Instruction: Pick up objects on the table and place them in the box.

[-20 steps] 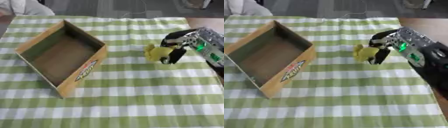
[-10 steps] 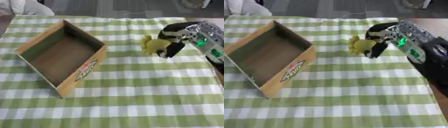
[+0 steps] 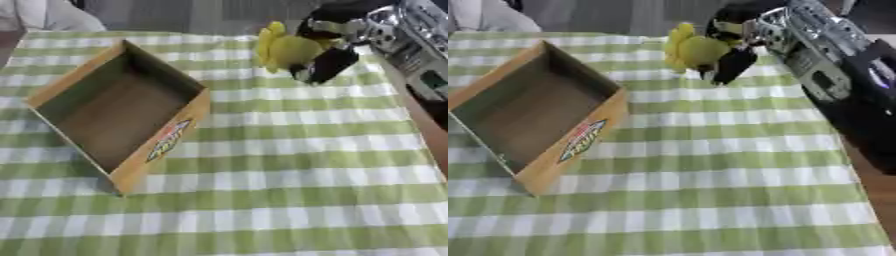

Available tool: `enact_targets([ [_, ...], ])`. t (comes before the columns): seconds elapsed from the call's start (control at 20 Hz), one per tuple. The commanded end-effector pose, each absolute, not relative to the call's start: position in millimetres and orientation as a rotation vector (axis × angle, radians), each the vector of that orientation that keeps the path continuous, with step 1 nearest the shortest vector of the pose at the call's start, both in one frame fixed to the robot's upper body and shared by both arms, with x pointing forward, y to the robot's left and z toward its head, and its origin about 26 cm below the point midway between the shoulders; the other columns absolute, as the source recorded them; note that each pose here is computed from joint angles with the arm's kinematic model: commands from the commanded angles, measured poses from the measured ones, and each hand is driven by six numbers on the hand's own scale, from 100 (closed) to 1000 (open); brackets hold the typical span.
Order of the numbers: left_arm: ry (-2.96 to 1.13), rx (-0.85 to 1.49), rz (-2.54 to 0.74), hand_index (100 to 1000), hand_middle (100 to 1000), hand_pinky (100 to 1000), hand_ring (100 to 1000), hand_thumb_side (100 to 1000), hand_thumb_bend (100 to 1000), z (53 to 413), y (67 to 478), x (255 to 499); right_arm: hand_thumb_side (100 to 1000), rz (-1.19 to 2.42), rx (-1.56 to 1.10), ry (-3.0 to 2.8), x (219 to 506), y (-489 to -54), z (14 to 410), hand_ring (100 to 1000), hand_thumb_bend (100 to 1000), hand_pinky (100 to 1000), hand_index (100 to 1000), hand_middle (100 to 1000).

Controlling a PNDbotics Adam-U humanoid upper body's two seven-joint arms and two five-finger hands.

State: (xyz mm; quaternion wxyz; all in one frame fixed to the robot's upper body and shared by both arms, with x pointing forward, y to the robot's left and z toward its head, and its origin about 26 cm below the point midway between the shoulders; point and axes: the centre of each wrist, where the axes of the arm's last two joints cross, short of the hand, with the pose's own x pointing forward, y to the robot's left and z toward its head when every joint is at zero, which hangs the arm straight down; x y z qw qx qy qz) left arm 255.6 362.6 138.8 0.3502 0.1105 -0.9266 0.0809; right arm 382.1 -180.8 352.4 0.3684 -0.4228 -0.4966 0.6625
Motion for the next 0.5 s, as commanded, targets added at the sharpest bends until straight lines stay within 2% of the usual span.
enact_targets([
  [0.05,-2.426,0.289,0.184,734,599,745,644,910,100,146,364,253,410,1.713,-1.09,-1.345,373,-158,369,789,100,745,577,432],
  [0.5,-2.425,0.268,0.178,735,599,745,644,910,100,146,362,254,426,1.749,-1.032,-1.441,380,-98,373,786,100,750,576,425],
])
